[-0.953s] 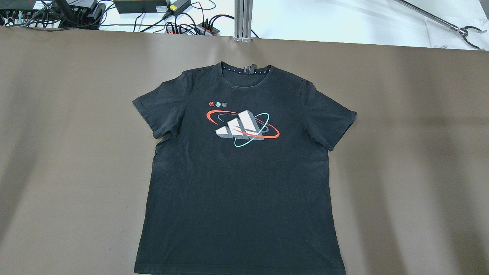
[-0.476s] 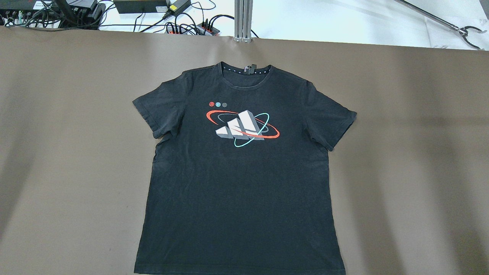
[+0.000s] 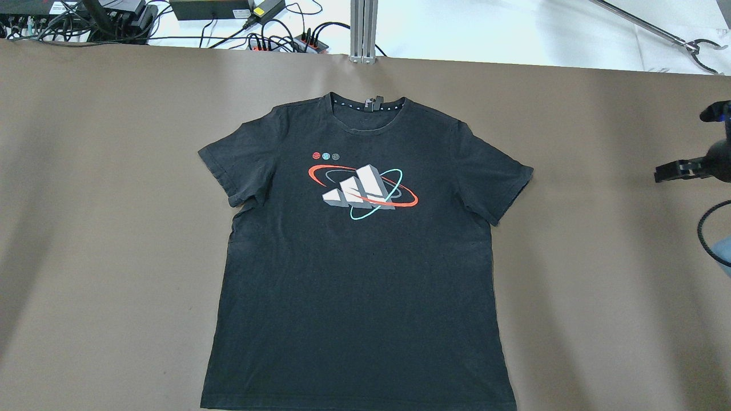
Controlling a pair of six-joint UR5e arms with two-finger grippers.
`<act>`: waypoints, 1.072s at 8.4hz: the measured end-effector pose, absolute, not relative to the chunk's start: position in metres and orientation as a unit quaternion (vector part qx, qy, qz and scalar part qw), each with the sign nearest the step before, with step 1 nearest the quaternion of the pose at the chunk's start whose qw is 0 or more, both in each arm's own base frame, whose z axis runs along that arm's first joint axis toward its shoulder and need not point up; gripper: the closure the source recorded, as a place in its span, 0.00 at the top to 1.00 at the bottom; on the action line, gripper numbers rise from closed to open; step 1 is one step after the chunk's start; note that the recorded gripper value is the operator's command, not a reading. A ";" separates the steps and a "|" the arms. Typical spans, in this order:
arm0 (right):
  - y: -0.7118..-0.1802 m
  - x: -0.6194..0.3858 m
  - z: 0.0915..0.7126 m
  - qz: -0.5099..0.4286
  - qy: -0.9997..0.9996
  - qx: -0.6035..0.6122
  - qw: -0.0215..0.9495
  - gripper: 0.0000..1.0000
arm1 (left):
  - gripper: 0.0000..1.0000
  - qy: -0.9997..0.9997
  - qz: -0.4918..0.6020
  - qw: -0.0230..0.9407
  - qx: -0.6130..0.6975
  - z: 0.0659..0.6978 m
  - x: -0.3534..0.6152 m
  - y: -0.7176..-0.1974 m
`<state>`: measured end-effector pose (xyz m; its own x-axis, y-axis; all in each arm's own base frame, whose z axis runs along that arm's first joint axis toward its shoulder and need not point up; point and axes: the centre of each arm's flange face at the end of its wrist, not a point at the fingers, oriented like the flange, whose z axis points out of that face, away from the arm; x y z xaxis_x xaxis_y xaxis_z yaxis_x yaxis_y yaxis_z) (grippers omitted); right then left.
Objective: Fold clothes
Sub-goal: 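Move the right gripper over the shirt's sleeve nearest it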
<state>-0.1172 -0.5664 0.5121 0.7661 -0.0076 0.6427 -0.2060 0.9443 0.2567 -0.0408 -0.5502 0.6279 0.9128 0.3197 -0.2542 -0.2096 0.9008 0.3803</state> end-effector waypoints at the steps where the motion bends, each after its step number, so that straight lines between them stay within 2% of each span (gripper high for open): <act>1: -0.581 -0.150 0.499 0.091 -0.361 0.142 0.917 0.87 | 0.94 0.168 0.136 0.961 0.175 0.627 -0.039 -0.550; 4: -0.611 -0.253 0.489 0.154 -0.421 0.116 0.886 0.79 | 0.94 0.177 0.131 0.960 0.175 0.625 -0.037 -0.549; 7: -0.632 -0.306 0.488 0.171 -0.434 0.119 0.876 0.69 | 0.94 0.178 0.126 0.960 0.178 0.621 -0.037 -0.550; 9: -0.641 -0.318 0.487 0.173 -0.433 0.119 0.877 0.49 | 0.94 0.179 0.123 0.960 0.178 0.620 -0.037 -0.550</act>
